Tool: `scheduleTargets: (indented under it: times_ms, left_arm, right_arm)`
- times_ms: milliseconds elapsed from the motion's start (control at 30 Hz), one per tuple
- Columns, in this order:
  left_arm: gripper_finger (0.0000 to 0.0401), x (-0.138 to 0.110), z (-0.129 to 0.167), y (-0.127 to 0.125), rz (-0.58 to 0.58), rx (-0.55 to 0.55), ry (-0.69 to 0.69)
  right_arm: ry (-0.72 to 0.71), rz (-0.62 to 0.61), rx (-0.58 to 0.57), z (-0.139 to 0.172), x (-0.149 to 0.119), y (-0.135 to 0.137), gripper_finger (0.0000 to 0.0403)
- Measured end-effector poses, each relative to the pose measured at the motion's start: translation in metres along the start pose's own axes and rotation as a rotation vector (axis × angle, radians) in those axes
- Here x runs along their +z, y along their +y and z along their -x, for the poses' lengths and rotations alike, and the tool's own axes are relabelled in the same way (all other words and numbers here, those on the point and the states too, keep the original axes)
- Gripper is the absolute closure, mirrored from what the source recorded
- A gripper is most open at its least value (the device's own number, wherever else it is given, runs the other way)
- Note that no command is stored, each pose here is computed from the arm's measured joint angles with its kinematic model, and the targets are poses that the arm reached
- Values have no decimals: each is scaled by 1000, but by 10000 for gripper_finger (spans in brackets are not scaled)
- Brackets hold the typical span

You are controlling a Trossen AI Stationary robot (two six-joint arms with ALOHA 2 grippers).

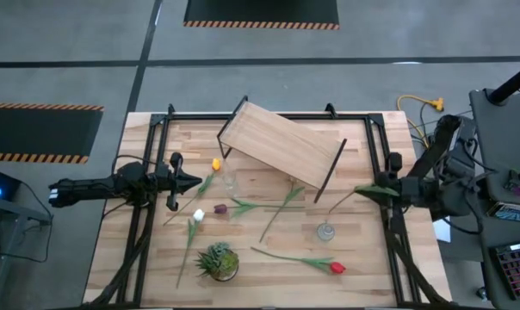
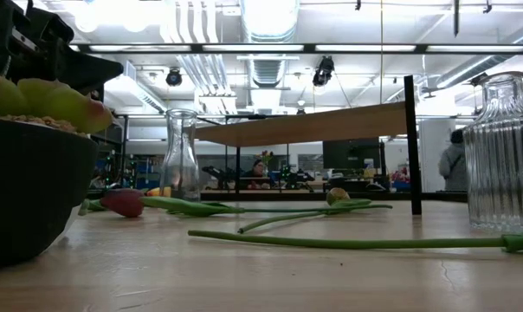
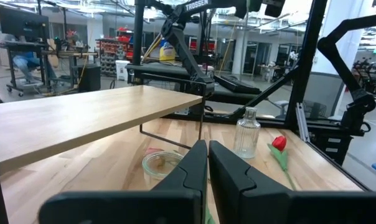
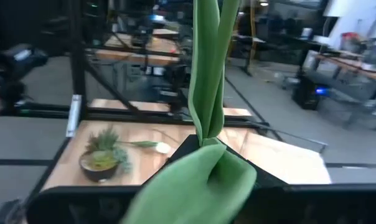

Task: Pick and place flowers into a vace then onto a shelf
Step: Put the black tulip into the right transparent vase

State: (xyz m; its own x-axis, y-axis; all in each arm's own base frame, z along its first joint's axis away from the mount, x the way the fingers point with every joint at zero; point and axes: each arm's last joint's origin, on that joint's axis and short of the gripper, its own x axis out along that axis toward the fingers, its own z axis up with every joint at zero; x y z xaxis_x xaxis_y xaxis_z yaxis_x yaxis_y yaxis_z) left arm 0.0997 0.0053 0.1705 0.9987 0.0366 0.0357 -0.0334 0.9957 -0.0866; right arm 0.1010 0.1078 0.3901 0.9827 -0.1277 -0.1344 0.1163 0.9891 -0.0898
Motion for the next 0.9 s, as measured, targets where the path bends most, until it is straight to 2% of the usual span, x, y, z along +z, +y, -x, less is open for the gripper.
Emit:
scheduleTargets:
  times_ms: [233,400,733,900]
  left_arm:
    - [401,0,0,0,0,0,0]
    - [401,0,0,0,0,0,0]
    - [401,0,0,0,0,0,0]
    - [401,0,0,0,0,0,0]
  right_arm:
    - [17,-11,-6,-6,-4,11,390]
    - [-4,-27,-50,-9,-3,17,390]
    - [12,-145,-17,-11,-6,20,390]
    - [36,-107,-19,-16,-17,30,390]
